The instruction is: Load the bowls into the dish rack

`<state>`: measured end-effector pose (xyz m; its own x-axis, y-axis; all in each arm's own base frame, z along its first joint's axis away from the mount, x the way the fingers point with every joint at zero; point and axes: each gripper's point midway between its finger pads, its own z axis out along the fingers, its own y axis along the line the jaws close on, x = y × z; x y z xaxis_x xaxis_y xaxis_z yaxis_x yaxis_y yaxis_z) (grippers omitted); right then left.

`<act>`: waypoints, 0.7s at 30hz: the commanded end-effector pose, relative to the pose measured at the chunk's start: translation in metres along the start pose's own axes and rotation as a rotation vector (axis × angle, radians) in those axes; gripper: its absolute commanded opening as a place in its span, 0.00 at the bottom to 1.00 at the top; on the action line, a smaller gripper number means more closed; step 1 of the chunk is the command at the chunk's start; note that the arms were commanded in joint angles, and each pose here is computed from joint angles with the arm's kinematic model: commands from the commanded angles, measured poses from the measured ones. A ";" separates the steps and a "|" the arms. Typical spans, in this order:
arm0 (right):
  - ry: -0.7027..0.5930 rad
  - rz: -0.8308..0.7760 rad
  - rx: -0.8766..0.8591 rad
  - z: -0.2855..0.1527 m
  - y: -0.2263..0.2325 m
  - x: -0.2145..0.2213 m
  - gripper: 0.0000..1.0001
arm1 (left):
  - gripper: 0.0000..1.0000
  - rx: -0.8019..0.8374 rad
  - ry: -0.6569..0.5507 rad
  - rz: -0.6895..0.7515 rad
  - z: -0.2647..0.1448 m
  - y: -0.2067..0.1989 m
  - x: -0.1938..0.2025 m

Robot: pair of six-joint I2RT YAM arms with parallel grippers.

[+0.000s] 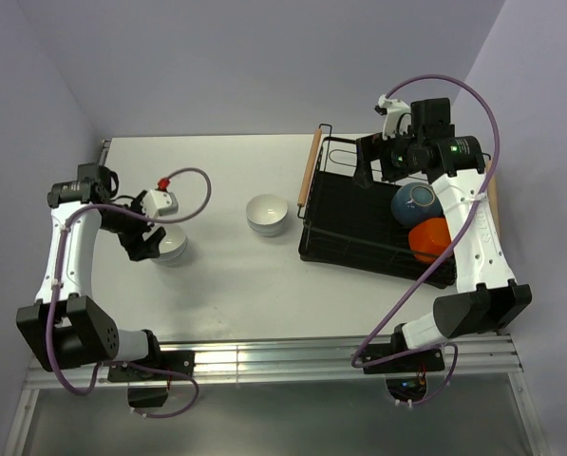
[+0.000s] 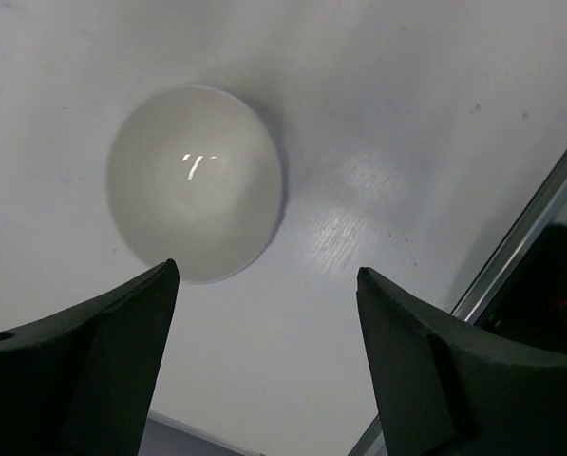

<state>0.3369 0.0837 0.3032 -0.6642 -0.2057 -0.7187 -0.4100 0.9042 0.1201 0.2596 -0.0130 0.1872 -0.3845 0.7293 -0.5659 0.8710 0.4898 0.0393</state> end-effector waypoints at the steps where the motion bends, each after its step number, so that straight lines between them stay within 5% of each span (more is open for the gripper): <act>1: -0.032 0.023 -0.074 -0.006 0.016 -0.005 1.00 | 0.80 0.109 0.018 0.235 0.010 -0.018 0.013; 8: -0.020 0.057 -0.064 -0.002 0.014 -0.002 1.00 | 0.74 0.147 0.027 0.357 0.037 -0.006 0.023; 21: 0.013 0.060 -0.037 0.003 0.008 0.007 1.00 | 0.59 0.264 0.045 0.345 0.072 -0.002 0.032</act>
<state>0.3313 0.0929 0.2934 -0.7049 -0.1611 -0.6907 -0.3982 0.8958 0.1974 0.2613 -0.0210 0.1118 -0.1007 0.8572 -0.5050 0.9935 0.1135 -0.0053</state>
